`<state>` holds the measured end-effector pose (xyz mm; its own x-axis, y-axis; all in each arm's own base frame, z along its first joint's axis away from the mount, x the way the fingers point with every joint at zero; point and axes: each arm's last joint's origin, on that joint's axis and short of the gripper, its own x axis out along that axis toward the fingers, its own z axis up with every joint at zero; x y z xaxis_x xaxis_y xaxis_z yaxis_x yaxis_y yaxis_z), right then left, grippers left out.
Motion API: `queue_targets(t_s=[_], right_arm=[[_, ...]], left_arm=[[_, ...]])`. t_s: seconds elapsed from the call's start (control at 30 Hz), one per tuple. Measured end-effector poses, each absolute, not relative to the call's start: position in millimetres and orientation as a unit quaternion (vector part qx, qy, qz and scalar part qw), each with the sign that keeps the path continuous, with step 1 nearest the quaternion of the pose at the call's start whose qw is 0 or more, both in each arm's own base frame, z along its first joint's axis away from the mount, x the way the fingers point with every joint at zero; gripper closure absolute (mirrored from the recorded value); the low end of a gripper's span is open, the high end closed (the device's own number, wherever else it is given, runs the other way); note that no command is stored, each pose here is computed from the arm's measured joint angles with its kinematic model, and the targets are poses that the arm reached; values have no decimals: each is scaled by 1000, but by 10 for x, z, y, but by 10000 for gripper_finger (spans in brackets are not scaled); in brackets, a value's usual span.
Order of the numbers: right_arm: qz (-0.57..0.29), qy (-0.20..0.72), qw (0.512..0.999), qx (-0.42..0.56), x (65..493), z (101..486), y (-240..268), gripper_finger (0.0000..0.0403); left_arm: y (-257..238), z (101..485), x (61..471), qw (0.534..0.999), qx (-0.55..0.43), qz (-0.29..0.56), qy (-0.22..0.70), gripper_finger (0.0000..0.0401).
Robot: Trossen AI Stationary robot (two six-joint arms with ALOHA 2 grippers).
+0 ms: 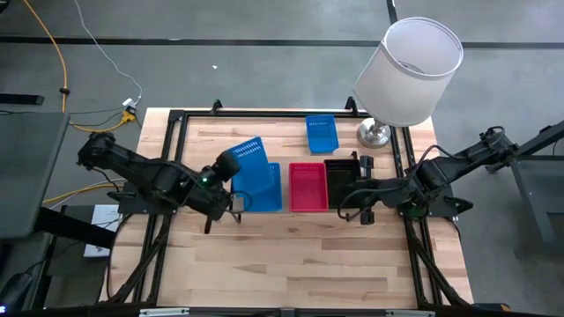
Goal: Stack baskets on shelf by color
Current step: Stack the left blue bin on the blue bin on the shelf
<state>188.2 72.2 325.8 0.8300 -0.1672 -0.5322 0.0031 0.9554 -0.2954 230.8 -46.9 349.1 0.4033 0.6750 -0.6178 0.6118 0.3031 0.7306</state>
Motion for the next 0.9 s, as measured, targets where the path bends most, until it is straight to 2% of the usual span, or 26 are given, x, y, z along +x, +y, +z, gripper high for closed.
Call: queue_targets(t_s=[0.1,0.23,0.63,0.9], right_arm=[[-49,280,949,-136,1892,3272,724,403],[-58,275,950,-137,1895,3279,720,403],[-77,271,953,-110,1895,3281,715,403],[-77,271,954,-107,1896,3280,715,403]], left_arm=[[-414,3364,2367,588,602,8,540,401],[-393,3294,2450,602,605,-23,521,401],[-553,3283,2464,603,630,-87,482,401],[-549,3236,2501,559,660,-112,489,390]])
